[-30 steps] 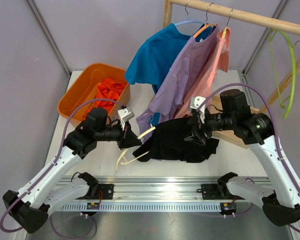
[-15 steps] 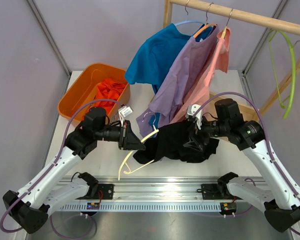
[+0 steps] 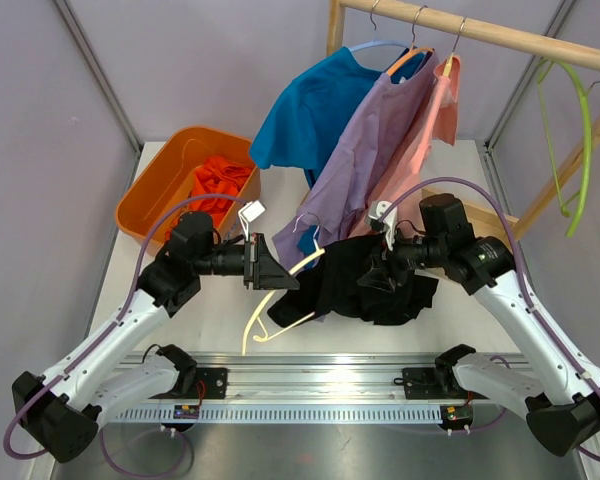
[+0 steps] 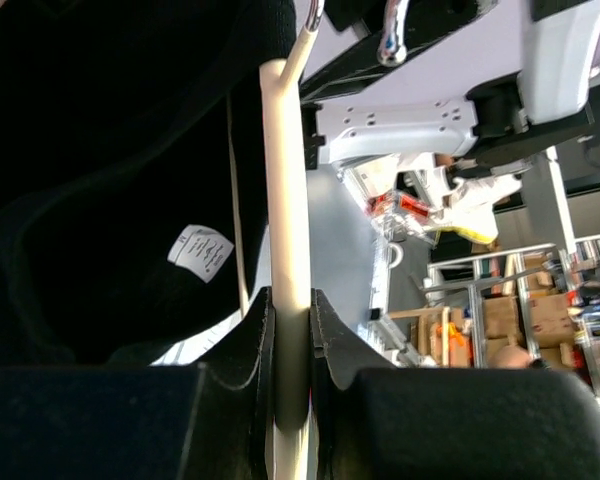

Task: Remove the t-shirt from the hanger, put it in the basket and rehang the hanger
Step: Remove the tshirt from the hanger

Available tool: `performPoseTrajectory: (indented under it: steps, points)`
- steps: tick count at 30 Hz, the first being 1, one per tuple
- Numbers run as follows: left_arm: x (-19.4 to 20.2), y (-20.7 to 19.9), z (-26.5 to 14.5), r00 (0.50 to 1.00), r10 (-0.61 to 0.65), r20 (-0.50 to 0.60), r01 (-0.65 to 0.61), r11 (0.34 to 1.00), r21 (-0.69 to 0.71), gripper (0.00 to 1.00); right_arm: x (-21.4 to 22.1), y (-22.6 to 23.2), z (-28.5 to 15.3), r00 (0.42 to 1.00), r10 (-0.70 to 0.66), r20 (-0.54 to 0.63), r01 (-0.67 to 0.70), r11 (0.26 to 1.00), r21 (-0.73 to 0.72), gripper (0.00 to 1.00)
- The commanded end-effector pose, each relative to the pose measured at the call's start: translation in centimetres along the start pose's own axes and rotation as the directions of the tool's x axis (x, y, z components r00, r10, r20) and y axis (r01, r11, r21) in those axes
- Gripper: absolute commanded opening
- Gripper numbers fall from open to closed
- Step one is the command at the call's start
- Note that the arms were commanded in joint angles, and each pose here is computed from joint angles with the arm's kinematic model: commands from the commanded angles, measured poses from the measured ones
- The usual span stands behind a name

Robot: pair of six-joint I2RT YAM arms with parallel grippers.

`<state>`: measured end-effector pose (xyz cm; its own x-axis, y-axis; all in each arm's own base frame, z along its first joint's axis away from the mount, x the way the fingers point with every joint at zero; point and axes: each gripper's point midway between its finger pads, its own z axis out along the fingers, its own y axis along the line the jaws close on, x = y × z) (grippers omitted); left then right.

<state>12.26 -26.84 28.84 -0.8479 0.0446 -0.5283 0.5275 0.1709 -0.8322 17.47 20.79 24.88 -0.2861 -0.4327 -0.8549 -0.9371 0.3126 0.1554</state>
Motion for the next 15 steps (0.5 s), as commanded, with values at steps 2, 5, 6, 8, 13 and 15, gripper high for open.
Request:
performPoseTrajectory:
  steps: [2,5,6,8,13,15]
  points:
    - [-1.9,-3.5,-0.3,0.995,0.068,0.07,-0.076,0.989,0.129,0.0,-0.5,0.7,0.8,1.0,0.0,0.031,0.001,0.998,-0.055,0.41]
    - [-2.0,-3.5,-0.3,0.995,0.07,0.076,-0.079,0.989,0.126,0.0,-0.6,1.4,0.7,0.999,-0.01,0.041,0.013,0.996,-0.089,0.13]
    - [-2.0,-3.5,-0.3,0.994,0.074,0.077,-0.083,0.988,0.126,0.0,-0.8,1.6,0.5,0.999,-0.015,0.044,0.019,0.996,-0.091,0.05]
    - [-2.0,-3.0,-0.2,0.994,0.08,0.074,-0.087,0.99,0.107,0.0,-1.3,1.8,0.0,0.998,-0.036,0.054,0.04,0.995,-0.086,0.0]
    - [-1.5,-1.1,-0.4,0.991,0.127,0.04,-0.127,0.992,-0.004,0.0,-2.9,2.2,-2.5,0.993,-0.085,0.084,0.089,0.995,-0.042,0.0]
    - [-1.2,-0.2,-0.7,0.989,0.145,0.027,-0.143,0.989,-0.048,0.0,-3.9,2.0,-3.5,0.989,-0.105,0.101,0.106,0.994,-0.003,0.0]
